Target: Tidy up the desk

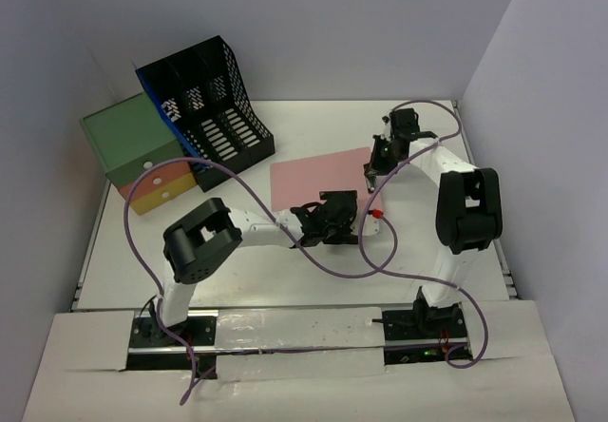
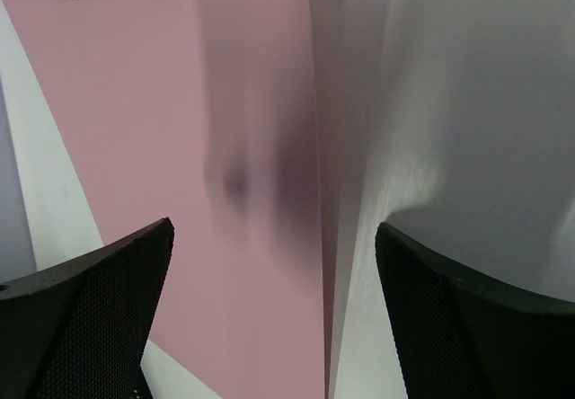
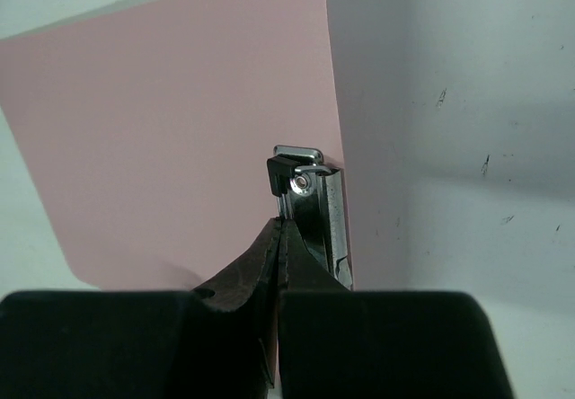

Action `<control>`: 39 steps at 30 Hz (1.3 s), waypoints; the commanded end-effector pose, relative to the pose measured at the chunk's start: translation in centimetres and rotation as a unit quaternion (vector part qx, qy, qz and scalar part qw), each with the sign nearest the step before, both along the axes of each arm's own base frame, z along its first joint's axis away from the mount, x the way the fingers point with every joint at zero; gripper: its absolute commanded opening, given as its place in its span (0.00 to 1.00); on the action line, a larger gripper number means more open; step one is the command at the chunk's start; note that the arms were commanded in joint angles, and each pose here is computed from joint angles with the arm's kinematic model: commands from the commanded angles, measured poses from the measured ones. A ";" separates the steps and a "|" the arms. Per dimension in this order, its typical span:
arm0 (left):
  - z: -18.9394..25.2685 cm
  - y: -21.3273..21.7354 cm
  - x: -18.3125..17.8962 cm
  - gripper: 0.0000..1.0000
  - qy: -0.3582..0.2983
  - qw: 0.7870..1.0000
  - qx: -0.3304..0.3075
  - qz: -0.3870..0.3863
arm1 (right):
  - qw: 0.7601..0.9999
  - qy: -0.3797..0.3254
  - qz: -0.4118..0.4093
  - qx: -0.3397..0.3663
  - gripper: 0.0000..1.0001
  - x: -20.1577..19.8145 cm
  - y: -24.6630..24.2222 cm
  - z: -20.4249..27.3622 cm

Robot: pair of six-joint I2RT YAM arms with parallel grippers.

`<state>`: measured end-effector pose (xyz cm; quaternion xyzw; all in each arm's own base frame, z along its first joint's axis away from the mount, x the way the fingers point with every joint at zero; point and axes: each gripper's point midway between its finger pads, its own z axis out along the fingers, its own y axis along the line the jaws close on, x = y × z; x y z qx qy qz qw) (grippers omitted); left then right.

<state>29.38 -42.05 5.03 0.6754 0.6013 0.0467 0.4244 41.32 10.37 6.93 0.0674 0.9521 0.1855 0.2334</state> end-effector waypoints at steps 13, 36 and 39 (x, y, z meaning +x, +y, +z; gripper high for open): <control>1.2 -2.0 2.8 0.77 -0.145 0.985 -0.032 0.083 | 0.997 -0.055 0.015 0.055 0.00 0.3 1.6 3.9; 8.8 -3.5 3.6 0.00 -0.025 0.960 -0.183 0.212 | 0.995 -0.095 0.013 0.026 0.35 0.2 0.5 9.7; 9.5 -2.1 3.6 0.00 0.008 0.953 -0.189 0.237 | 0.990 -0.136 -0.001 0.022 0.69 0.1 0.0 13.8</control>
